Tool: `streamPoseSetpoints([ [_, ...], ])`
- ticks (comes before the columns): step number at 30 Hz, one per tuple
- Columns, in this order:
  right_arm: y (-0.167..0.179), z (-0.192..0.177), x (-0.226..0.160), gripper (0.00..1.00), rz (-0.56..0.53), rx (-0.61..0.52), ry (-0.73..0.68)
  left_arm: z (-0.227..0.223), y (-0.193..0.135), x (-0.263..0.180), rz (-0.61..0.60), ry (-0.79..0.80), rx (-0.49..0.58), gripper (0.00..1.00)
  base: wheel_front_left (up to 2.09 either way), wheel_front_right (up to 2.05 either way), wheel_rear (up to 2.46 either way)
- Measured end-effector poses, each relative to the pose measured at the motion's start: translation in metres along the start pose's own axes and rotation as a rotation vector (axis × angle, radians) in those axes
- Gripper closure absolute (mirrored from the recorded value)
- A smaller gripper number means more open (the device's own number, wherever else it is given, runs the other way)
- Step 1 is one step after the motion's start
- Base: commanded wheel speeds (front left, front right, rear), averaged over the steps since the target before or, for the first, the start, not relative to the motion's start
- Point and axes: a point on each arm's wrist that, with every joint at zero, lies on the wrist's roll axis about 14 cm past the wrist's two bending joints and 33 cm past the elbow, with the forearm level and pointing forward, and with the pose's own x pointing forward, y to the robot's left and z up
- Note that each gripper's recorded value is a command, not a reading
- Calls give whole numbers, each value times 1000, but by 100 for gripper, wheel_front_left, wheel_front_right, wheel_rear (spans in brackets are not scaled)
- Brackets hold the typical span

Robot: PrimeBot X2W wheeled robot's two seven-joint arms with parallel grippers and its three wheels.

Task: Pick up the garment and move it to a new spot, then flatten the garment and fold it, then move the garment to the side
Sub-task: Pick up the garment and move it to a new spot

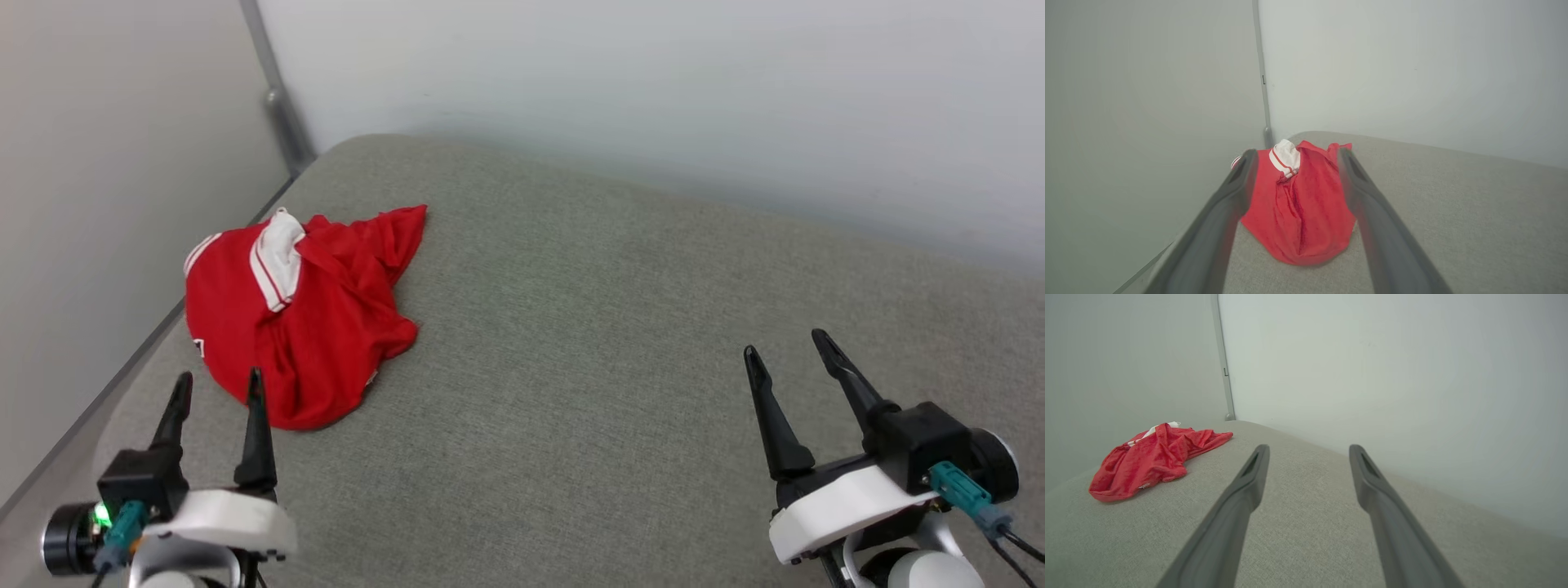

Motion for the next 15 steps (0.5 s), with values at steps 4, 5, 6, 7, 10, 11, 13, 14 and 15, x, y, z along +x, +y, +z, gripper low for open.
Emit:
streamPoseSetpoints([
  [4,-17,-6,0,0,-43,-2,17,6,-8,39,-41,15,7,0,0,0,0],
  [5,-21,-8,-1,0,-53,1,22,7,-8,50,-48,32,7,0,0,0,0],
  [6,-26,-11,-2,0,-65,2,27,7,-9,60,-53,56,2,0,0,0,0],
  [7,-30,-12,-2,0,-75,2,29,6,-10,71,-61,77,-3,0,0,0,0],
  [10,-53,-22,-5,0,-135,10,47,-17,-12,116,-72,277,-27,0,0,0,0],
  [11,-57,-24,-6,0,-146,11,51,-28,-12,121,-76,345,-27,0,0,0,0],
  [13,-65,-29,-8,0,-166,16,56,-47,-13,129,-81,455,-33,0,0,0,0],
  [14,-69,-32,-9,0,-176,18,61,-57,-13,132,-81,510,-27,0,0,0,0],
  [15,-73,-35,-9,0,-187,20,67,-65,-13,135,-81,559,-25,0,0,0,0],
])
